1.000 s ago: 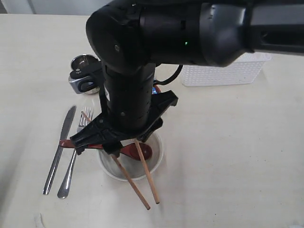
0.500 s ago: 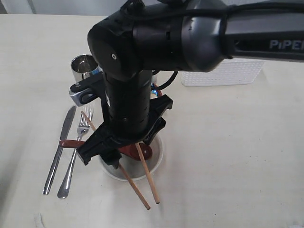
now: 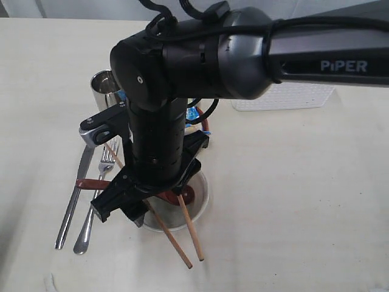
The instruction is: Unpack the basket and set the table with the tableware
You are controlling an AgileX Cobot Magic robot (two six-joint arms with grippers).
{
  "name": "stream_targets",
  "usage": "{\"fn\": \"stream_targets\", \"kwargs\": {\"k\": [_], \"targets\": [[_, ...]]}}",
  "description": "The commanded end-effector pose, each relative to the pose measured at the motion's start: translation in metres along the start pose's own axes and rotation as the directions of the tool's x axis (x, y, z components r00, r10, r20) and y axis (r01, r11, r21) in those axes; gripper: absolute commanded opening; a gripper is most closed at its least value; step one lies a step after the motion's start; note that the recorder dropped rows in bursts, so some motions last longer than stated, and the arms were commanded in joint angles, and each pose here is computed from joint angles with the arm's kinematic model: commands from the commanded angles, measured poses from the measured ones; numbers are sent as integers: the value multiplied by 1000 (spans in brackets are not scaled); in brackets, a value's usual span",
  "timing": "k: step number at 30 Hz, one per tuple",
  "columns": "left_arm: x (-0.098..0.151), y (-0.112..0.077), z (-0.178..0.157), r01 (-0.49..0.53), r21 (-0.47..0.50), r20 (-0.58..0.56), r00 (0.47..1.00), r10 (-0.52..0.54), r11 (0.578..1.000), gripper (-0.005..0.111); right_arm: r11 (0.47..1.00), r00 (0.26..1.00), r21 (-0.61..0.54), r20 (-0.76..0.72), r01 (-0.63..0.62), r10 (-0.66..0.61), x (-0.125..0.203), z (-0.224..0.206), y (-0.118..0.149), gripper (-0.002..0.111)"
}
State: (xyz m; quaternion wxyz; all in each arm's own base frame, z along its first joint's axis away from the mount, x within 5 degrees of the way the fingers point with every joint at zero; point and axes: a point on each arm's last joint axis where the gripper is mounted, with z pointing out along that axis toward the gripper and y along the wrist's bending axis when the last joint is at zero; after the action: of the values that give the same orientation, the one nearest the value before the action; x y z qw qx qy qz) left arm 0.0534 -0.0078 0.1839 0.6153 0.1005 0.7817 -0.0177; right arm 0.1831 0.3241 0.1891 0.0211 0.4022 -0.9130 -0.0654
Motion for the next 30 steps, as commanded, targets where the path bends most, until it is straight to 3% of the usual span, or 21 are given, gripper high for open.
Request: {"fn": "stream_targets", "kwargs": {"k": [1,15,22,30], "targets": [[0,0,0,2,-2,7,1000,-2,1000,0,1000,1000,5,-3,17,-17,-3,5,-2,68],[0,0,0,2,-2,7,1000,-2,1000,0,999,998,5,54,42,-42,1,-17,-1,68],[0,0,0,2,-2,7,1000,-2,1000,0,997,994,76,103,-25,17,2,-28,-7,68],[0,0,0,2,-2,7,1000,-2,1000,0,997,996,70,87,-30,24,2,-25,-7,68]]}}
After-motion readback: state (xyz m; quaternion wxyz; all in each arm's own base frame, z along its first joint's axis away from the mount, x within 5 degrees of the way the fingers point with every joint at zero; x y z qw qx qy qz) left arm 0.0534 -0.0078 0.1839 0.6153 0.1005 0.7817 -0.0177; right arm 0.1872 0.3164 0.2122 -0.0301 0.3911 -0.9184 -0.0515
